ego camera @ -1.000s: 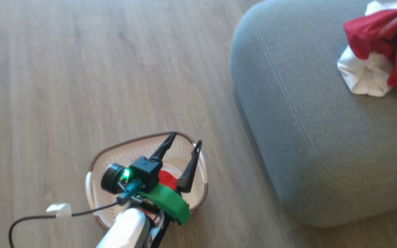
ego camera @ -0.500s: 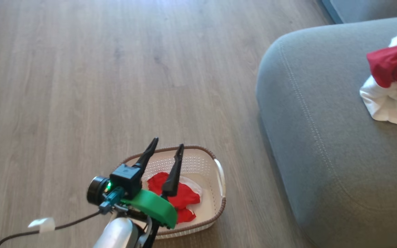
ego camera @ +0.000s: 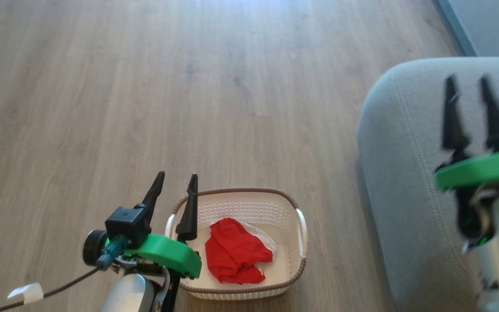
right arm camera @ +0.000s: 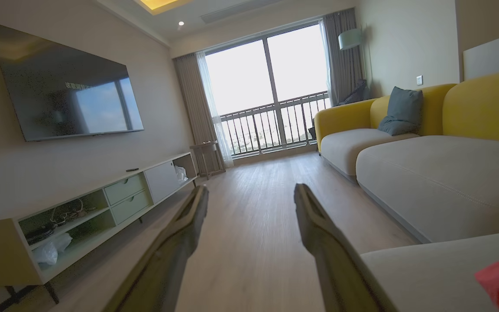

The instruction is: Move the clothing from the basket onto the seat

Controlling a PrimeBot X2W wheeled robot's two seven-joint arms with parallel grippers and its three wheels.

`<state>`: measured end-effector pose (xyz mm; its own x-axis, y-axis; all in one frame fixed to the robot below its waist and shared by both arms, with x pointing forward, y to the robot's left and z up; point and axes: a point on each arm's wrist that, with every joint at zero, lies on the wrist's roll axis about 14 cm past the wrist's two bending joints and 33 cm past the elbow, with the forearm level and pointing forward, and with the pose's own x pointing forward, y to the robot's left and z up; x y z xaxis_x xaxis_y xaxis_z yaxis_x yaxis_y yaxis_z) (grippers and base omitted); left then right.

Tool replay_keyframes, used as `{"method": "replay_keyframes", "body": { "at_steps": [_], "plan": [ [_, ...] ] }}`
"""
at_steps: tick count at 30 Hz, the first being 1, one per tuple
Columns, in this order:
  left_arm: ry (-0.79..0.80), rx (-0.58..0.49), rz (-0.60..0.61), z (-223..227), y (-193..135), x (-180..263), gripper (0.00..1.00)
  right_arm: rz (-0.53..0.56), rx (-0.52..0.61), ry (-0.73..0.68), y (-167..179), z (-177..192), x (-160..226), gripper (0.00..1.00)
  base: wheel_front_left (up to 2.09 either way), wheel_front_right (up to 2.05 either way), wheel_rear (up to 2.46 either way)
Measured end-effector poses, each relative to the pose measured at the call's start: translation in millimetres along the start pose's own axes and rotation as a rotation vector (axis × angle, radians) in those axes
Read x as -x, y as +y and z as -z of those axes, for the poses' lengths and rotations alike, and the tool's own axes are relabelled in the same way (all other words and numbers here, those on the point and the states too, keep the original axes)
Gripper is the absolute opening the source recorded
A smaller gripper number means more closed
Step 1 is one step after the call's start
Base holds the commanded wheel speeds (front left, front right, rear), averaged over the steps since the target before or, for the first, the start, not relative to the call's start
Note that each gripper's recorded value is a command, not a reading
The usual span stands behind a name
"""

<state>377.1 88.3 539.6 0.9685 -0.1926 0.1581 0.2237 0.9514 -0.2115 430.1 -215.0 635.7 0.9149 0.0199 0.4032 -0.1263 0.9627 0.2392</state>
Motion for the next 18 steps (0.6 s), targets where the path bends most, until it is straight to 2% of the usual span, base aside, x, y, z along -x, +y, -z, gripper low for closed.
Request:
{"method": "replay_keyframes", "body": {
  "at_steps": [10,12,18],
  "plan": [
    [0.028,-0.04,-0.231,6.4,57.8,32.9,1.0,-0.074,-0.069,0.328,49.6,108.7,73.5,1.0,0.0,0.0,0.0],
    [0.034,-0.042,-0.261,8.0,64.2,36.6,1.0,-0.095,-0.032,0.36,52.7,116.9,81.7,1.0,0.0,0.0,0.0],
    [0.07,-0.042,-0.283,19.0,70.0,42.8,1.0,-0.044,-0.073,0.425,49.2,135.1,104.0,1.0,0.0,0.0,0.0]
  ]
}}
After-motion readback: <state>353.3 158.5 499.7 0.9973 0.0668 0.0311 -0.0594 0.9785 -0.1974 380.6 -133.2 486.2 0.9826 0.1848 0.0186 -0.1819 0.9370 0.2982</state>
